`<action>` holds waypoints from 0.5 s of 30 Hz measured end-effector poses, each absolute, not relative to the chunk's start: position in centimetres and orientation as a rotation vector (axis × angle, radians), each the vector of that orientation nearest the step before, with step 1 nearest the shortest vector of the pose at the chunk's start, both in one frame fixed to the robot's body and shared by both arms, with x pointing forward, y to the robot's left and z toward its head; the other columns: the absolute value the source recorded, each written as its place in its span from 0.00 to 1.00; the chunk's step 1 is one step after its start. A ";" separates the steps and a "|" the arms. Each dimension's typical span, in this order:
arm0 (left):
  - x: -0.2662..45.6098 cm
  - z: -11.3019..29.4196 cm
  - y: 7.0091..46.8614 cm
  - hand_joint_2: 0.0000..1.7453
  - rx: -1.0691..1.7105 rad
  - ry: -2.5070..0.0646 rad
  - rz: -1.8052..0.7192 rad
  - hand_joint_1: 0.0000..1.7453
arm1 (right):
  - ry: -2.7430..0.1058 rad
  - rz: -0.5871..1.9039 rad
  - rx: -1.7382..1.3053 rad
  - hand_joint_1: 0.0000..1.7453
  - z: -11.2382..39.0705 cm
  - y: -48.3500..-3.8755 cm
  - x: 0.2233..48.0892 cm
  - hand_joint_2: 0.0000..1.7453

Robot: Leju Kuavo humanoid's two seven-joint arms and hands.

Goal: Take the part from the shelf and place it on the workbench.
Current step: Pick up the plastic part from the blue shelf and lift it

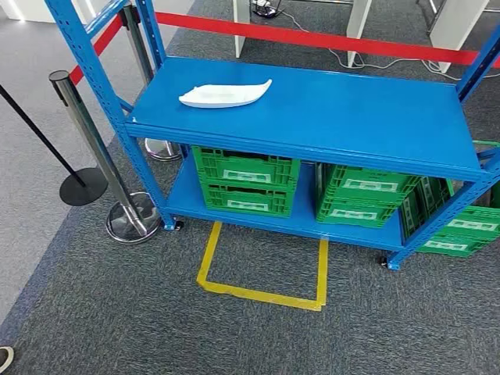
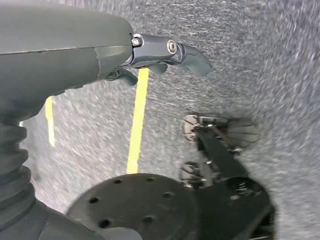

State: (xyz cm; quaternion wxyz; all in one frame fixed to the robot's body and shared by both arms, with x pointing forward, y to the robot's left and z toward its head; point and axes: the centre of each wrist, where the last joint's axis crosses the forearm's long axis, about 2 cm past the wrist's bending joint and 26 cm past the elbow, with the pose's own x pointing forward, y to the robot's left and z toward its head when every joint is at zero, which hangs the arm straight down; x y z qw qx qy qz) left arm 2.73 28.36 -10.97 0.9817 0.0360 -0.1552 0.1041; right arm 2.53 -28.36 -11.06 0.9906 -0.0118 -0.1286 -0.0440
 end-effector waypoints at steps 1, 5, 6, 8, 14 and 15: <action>2.8 -11.0 28.3 1.00 0.079 -0.314 0.225 0.00 | -0.256 -0.094 -0.026 0.00 -11.1 -28.3 2.6 1.00; 3.3 -10.9 27.9 1.00 0.116 -0.320 0.319 0.00 | -0.243 -0.135 -0.040 0.00 -11.1 -28.1 2.9 1.00; 3.4 -10.9 27.8 1.00 0.124 -0.320 0.342 0.00 | -0.240 -0.145 -0.044 0.00 -11.1 -28.0 3.0 1.00; 3.6 -10.9 27.5 1.00 0.141 -0.320 0.391 0.00 | -0.236 -0.167 -0.053 0.00 -11.1 -27.8 3.2 1.00; 4.3 -10.9 26.5 1.00 0.195 -0.330 0.535 0.00 | -0.248 -0.236 -0.079 0.00 -11.0 -27.2 4.1 1.00; 4.4 -10.8 26.4 1.00 0.202 -0.331 0.551 0.00 | -0.251 -0.244 -0.083 0.00 -11.0 -27.2 4.2 1.00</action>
